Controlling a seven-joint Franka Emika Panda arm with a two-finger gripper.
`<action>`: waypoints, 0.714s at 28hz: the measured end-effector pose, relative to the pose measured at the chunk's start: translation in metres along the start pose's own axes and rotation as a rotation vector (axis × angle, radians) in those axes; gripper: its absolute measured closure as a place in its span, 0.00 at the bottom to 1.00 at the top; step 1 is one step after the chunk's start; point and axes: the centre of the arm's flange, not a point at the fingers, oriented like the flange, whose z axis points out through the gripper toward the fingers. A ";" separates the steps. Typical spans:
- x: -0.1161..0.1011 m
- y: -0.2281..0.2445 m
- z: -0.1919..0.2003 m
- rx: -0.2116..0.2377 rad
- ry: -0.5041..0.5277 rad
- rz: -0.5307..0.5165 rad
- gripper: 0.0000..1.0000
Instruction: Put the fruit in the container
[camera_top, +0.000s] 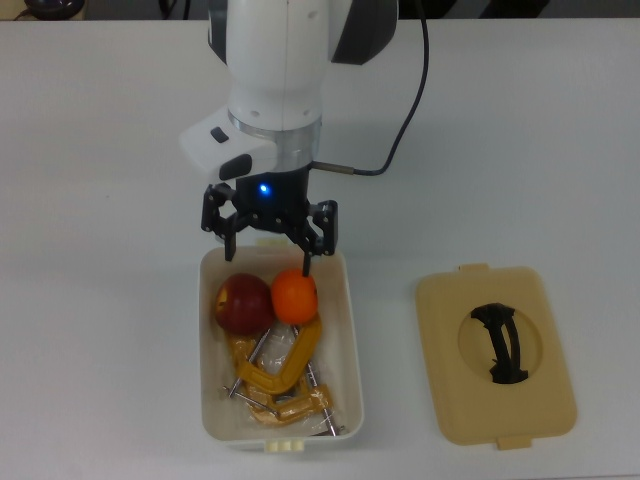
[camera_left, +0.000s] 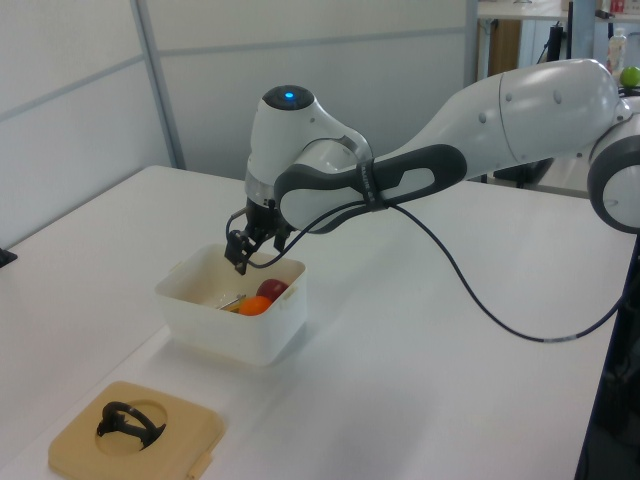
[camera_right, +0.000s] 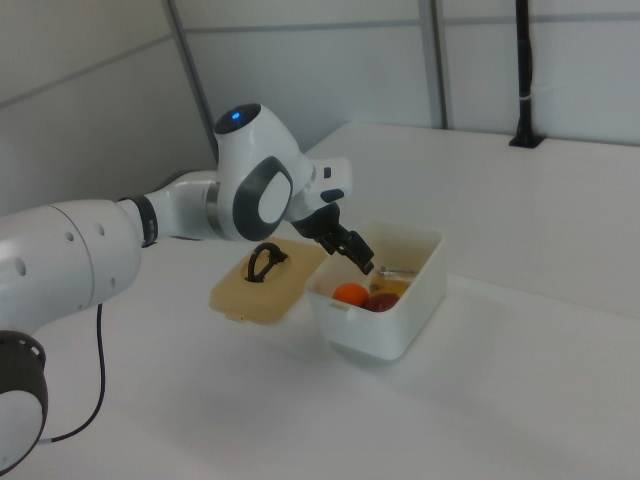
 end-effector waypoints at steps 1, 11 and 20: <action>-0.002 0.004 -0.005 -0.013 -0.023 -0.002 0.00; -0.030 0.029 -0.076 -0.086 -0.263 -0.142 0.00; -0.058 0.046 -0.132 -0.129 -0.408 -0.146 0.00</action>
